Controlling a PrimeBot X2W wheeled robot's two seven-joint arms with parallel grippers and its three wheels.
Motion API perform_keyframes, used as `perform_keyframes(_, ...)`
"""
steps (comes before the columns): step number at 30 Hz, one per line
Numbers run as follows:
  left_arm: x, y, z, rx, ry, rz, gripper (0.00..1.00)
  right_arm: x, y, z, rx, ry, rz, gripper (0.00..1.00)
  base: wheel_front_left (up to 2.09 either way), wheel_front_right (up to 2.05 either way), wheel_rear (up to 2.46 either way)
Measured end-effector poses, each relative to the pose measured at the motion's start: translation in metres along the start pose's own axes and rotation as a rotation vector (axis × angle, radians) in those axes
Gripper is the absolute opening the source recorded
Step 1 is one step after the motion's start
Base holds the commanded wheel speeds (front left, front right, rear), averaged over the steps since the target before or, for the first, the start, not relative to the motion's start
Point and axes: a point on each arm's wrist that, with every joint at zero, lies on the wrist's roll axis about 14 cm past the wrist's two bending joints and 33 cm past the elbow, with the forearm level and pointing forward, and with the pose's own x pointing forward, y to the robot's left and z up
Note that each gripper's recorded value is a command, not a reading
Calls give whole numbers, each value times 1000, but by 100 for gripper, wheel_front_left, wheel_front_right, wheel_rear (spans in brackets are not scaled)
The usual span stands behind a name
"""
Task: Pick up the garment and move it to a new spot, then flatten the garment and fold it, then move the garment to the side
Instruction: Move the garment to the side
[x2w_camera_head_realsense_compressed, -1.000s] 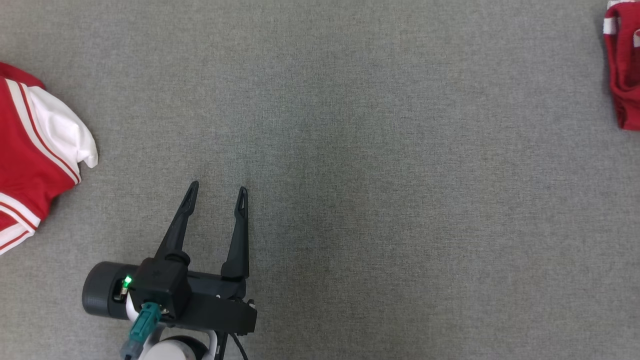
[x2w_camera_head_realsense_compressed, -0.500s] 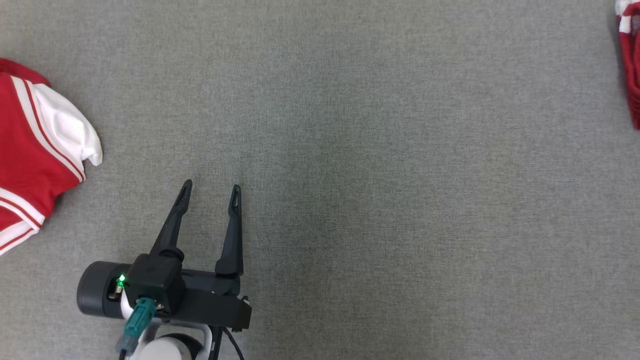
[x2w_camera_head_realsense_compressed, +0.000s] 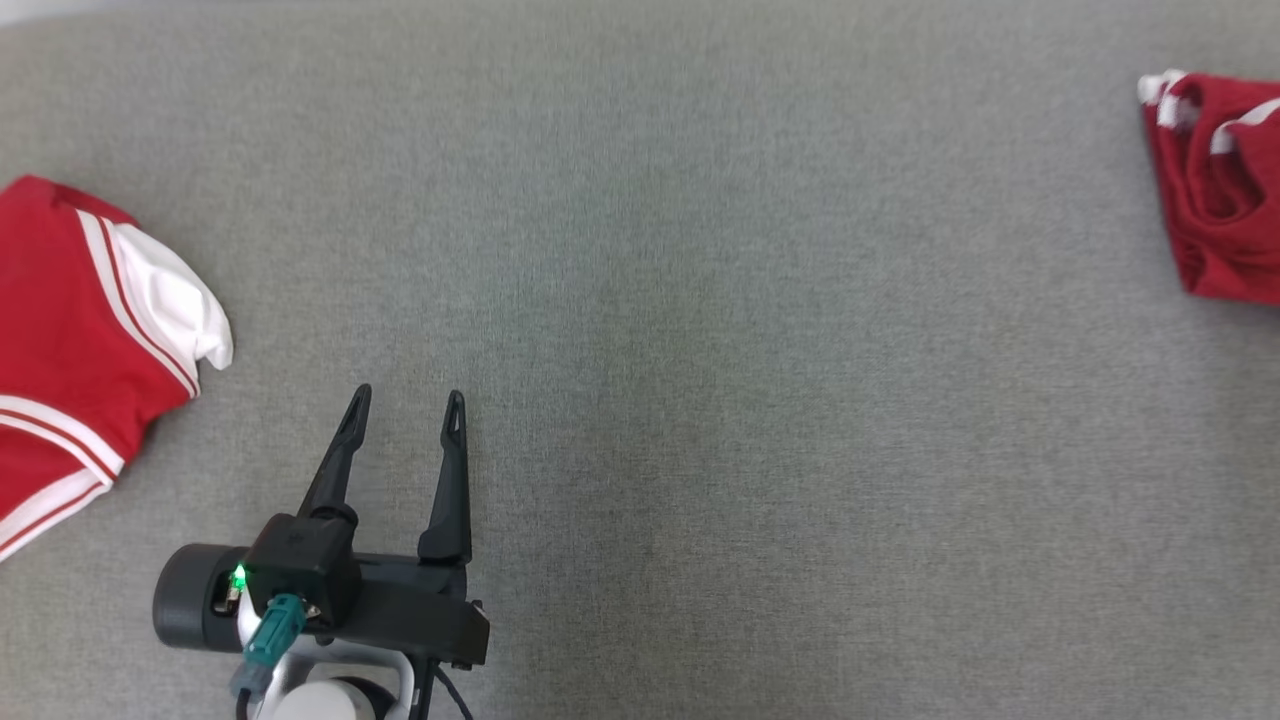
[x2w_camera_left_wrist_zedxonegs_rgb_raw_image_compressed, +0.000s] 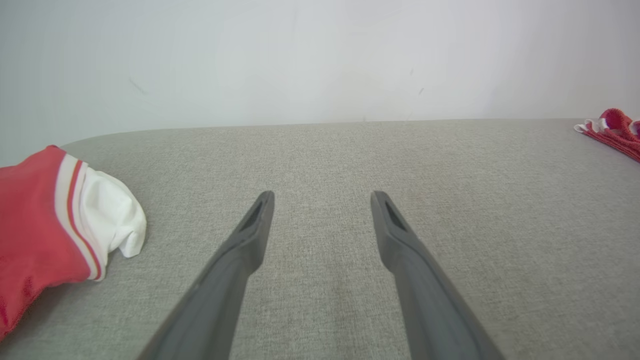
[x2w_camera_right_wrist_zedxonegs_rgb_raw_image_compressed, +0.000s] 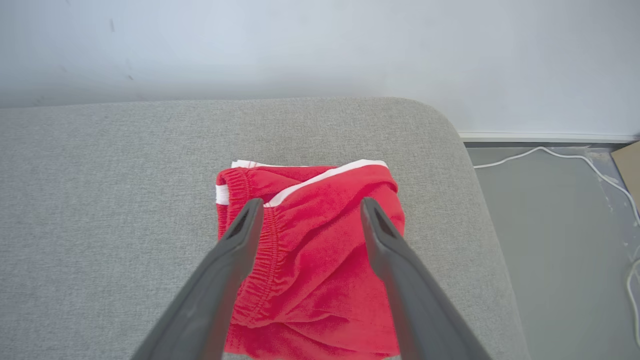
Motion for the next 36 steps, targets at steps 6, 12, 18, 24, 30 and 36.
perform_keyframes(6,-12,3,13,-6,-32,11,100,-21,25,3,53,-128,83,100,0,0,0)
perform_keyframes(12,-27,9,14,-27,-33,34,100,-43,60,9,110,-255,181,100,0,0,0)
perform_keyframes(18,-44,13,22,-23,-54,44,100,-75,88,5,155,-394,264,100,0,0,0)
perform_keyframes(24,-62,12,27,-15,-66,39,100,-108,94,-10,179,-497,286,100,0,0,0)
perform_keyframes(30,-83,16,28,-14,-75,51,100,-141,107,-24,194,-583,326,100,0,0,0)
perform_keyframes(36,-94,18,36,-10,-103,49,100,-175,104,-22,242,-707,319,100,0,0,0)
